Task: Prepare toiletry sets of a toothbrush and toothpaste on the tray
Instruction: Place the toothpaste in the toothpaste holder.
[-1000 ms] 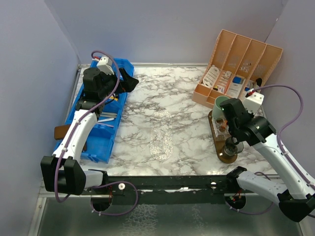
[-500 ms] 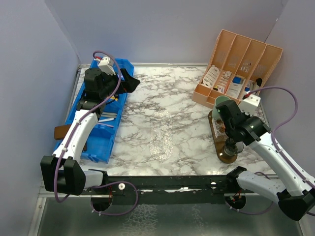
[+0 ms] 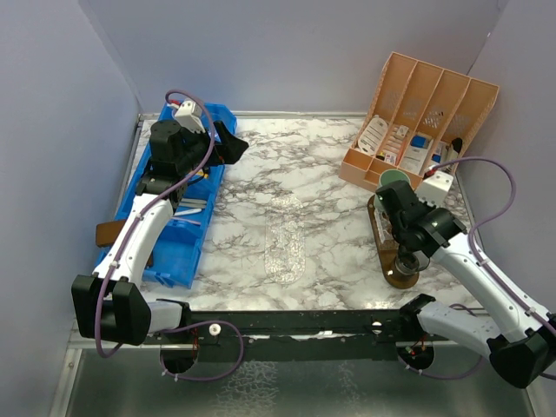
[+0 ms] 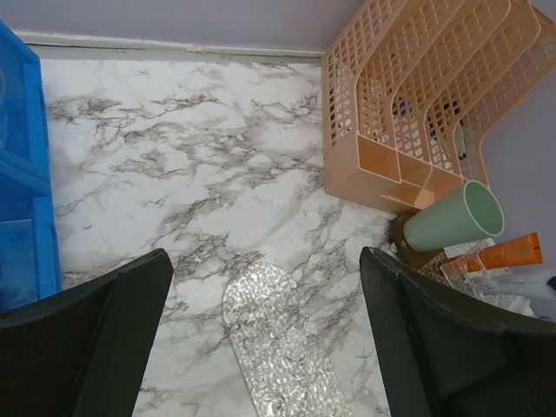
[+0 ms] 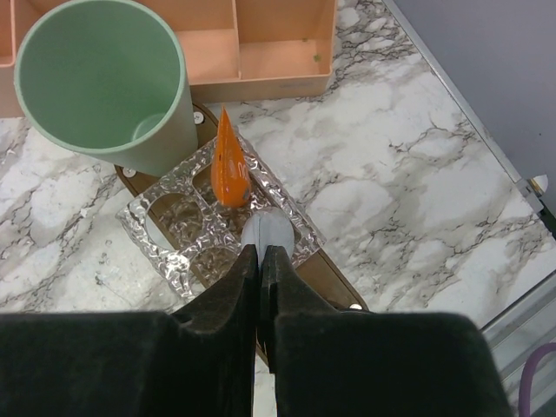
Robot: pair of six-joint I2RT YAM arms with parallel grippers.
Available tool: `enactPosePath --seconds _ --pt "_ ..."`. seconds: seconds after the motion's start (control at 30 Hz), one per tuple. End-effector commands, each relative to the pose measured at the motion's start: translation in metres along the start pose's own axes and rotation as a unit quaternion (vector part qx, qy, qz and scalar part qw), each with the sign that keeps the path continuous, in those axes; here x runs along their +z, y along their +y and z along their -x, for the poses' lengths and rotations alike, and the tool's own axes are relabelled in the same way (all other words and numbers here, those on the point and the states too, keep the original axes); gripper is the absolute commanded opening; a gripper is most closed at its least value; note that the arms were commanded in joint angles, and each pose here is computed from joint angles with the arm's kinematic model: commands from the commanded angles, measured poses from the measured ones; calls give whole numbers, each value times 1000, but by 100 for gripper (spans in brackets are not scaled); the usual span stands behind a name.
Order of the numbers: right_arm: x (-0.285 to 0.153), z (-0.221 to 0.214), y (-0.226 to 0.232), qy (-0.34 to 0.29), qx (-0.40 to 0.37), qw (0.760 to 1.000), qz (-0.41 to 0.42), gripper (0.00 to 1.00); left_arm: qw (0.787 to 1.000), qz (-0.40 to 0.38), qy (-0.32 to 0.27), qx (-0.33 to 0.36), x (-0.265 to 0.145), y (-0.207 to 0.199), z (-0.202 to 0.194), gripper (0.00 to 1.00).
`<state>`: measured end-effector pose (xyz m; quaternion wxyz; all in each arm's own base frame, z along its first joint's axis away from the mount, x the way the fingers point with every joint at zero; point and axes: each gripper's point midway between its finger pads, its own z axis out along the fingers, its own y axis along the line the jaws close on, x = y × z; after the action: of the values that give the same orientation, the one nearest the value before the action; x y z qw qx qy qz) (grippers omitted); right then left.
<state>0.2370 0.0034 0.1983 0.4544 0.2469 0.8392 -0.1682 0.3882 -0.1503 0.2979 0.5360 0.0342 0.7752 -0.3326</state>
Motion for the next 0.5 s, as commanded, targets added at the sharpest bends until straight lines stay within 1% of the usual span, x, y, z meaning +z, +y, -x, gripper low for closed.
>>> enactPosePath --seconds 0.0,0.47 --pt "8 7 3 -23 24 999 -9 4 1000 -3 -10 15 -1 -4 4 93" --pt "23 -4 4 1 39 999 -10 6 1000 -4 -7 14 1 -4 2 93"
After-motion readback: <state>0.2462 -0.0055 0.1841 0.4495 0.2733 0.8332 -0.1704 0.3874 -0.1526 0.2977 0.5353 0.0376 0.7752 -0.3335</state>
